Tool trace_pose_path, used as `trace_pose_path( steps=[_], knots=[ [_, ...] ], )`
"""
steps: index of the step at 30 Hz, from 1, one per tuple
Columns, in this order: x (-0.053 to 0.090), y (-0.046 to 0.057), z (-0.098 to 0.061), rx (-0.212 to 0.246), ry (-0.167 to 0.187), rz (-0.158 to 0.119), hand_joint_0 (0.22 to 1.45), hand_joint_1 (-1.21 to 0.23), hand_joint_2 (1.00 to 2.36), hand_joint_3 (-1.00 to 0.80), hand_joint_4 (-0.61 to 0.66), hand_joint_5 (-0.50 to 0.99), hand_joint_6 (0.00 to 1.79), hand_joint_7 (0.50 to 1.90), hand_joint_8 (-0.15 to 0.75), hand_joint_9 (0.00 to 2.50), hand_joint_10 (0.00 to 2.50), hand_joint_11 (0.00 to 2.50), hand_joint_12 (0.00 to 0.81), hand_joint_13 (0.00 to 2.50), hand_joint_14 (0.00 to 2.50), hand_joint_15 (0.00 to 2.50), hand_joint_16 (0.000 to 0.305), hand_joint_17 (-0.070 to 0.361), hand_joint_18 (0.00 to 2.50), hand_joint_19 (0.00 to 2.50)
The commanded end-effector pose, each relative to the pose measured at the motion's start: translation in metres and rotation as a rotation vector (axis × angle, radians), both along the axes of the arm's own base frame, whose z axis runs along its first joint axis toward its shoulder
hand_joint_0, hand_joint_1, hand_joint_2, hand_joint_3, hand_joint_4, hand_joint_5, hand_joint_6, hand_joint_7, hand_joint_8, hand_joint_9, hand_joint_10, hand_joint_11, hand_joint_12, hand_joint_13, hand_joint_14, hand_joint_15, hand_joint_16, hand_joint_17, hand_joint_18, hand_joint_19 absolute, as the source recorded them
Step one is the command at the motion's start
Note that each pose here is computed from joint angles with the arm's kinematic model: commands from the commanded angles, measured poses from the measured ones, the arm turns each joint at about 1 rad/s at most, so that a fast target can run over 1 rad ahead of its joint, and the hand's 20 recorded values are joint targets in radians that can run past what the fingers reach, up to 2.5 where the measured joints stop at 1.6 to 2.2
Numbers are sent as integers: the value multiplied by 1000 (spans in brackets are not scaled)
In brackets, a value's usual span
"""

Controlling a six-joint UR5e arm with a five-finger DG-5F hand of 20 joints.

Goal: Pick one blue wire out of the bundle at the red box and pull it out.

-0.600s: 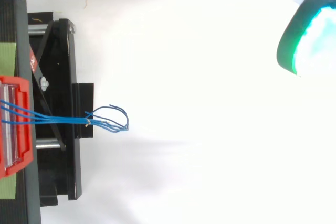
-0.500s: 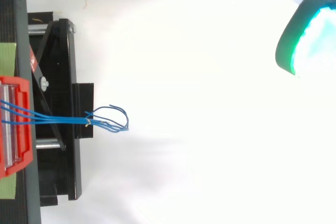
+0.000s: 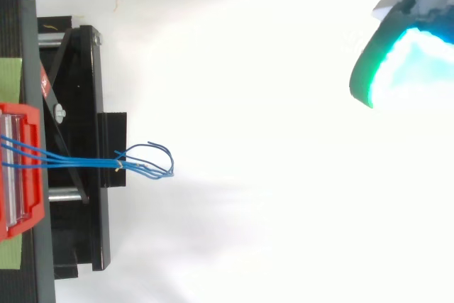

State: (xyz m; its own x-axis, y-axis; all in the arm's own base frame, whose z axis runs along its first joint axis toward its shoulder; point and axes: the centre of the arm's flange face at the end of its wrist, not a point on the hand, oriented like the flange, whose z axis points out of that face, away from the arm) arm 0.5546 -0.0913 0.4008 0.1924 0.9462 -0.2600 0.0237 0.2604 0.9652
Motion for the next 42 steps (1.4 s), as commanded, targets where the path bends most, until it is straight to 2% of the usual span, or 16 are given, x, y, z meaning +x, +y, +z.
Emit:
trace_pose_path(
  steps=[1,3,6,10,11,15,16,18,19,23,30,33,35,36,40,42],
  knots=[
    [9,2,-20,-2,33,-8,516,-422,1007,-433,386,-177,503,828,384,643,5,181,472,358,2,86,64,145,466,240],
    [16,3,-38,2,57,-6,516,-422,1007,-434,387,-177,503,833,386,642,5,192,472,359,3,89,64,145,466,248],
    [26,5,-55,5,66,-8,516,-423,1007,-433,387,-175,503,830,385,647,5,187,473,361,2,89,65,145,469,254],
    [37,5,-67,20,40,-15,516,-423,1006,-431,384,-173,503,836,385,648,5,187,472,363,2,90,65,146,473,257],
    [42,5,-75,33,33,-26,516,-422,1007,-432,387,-172,503,836,386,650,5,183,472,363,2,91,65,146,475,257],
    [46,5,-83,34,30,-41,516,-423,1007,-431,391,-170,503,836,387,653,5,195,472,364,2,87,64,145,478,262],
    [49,5,-91,30,36,-55,517,-423,1006,-435,389,-169,503,836,387,653,5,191,472,365,0,88,64,145,478,255],
    [51,5,-96,27,35,-69,517,-423,1007,-434,392,-169,503,839,386,654,5,196,473,364,2,93,64,145,480,262],
    [55,4,-104,33,34,-84,516,-423,1008,-431,393,-168,503,840,385,654,5,189,473,365,2,91,64,145,480,254],
    [64,3,-115,42,15,-105,516,-423,1007,-432,394,-167,503,837,386,658,5,198,473,368,2,88,65,145,482,261],
    [78,5,-128,15,-1,-115,517,-424,1006,-433,400,-165,503,838,386,660,5,200,474,371,3,95,65,145,484,269],
    [85,4,-143,-23,8,-141,517,-423,1006,-432,402,-165,503,839,388,662,5,199,474,373,2,93,65,146,486,269],
    [88,4,-144,-22,4,-144,516,-423,1007,-433,399,-165,503,843,388,664,5,192,474,373,2,93,65,146,487,269],
    [101,6,-158,-20,7,-144,517,-423,1006,-434,402,-164,503,840,390,664,5,194,474,374,3,93,65,146,486,269],
    [121,6,-174,7,11,-143,518,-423,1006,-436,399,-164,503,844,389,667,5,200,474,375,3,93,65,146,487,276],
    [131,10,-179,16,9,-136,517,-423,1006,-434,400,-164,503,846,388,667,5,201,475,376,2,97,65,146,488,269]
  ],
)
